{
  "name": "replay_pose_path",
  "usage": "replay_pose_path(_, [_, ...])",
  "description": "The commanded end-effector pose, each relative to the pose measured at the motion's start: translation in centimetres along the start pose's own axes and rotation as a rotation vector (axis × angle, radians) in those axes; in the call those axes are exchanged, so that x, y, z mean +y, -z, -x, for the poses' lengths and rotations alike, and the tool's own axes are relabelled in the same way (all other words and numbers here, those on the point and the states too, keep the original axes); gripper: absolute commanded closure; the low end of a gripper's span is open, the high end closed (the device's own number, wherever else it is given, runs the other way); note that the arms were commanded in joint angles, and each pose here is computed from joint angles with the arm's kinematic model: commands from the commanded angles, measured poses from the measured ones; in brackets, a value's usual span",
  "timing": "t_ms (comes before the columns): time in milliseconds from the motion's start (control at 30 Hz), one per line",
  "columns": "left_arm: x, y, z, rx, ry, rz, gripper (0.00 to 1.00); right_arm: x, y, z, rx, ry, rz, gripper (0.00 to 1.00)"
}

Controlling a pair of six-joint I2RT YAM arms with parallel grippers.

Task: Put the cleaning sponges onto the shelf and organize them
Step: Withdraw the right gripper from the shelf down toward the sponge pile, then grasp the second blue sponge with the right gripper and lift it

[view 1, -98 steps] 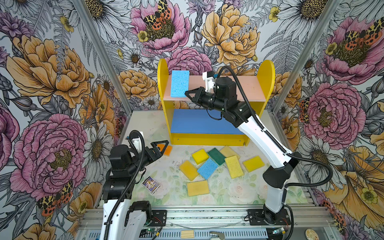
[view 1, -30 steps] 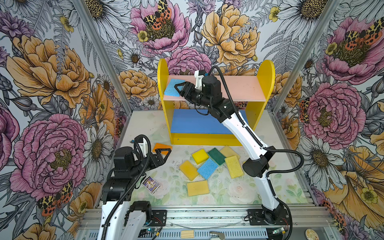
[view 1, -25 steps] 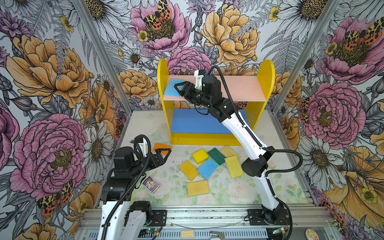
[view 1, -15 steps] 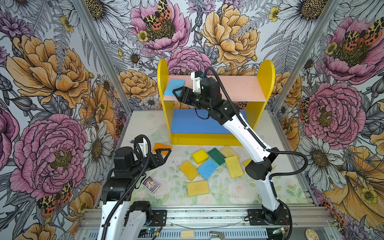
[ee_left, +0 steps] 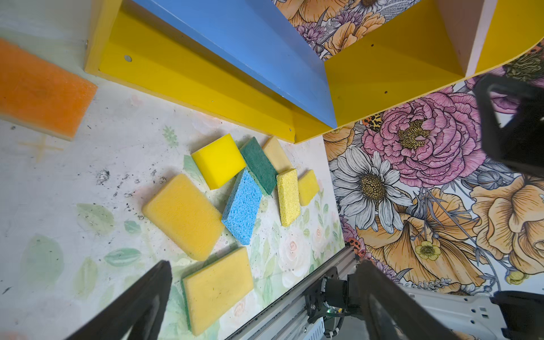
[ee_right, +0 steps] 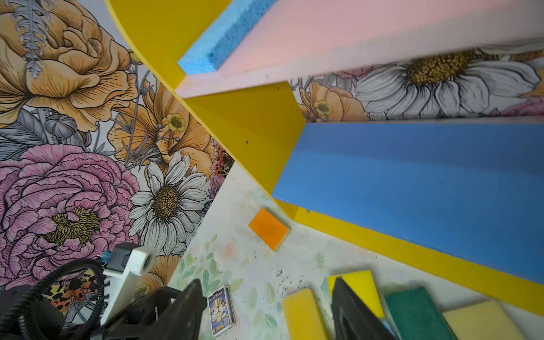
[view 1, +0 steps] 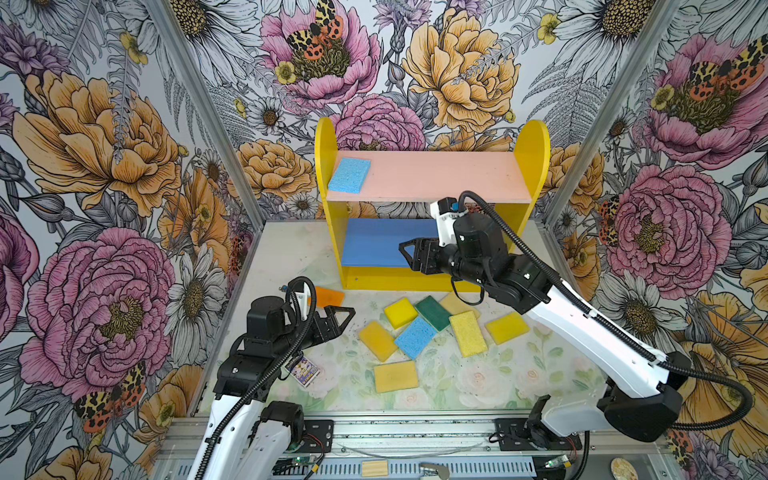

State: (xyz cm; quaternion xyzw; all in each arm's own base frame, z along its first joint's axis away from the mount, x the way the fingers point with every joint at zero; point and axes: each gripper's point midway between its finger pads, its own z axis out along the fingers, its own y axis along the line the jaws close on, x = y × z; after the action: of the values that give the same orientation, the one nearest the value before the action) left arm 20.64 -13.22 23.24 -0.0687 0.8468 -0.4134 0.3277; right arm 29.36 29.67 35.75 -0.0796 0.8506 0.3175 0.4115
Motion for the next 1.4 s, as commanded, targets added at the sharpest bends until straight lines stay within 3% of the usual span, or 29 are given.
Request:
replay_pose_path(0, [-0.2, -2.0, -0.3, -0.010, 0.032, -0.033, 0.01, -4.5, -1.2, -5.6, 0.107, -0.141, -0.104, 0.30])
replay_pose_path(167, [0.2, -5.2, -3.7, 0.084, 0.071, -0.044, 0.01, -9.2, -2.1, -11.4, 0.168, -0.315, -0.132, 0.30])
replay_pose_path(300, [0.7, -5.9, -4.5, 0.077, 0.119, -0.072, 0.01, -11.7, -3.8, -15.7, 0.224, -0.419, -0.131, 0.29])
replay_pose_path(700, [2.0, -7.0, -4.3, 0.087, 0.160, -0.045, 0.01, -12.7, -7.9, -23.0, 0.323, -0.610, -0.031, 0.30])
replay_pose_path(967, [2.3, -6.7, -3.8, 0.073, 0.173, -0.055, 0.01, -12.5, -8.1, -27.2, 0.391, -0.620, -0.106, 0.29])
replay_pose_path(1367, [1.8, -5.8, -3.3, 0.046, 0.178, -0.069, 0.01, -13.1, -9.1, -30.1, 0.391, -0.686, -0.124, 0.35])
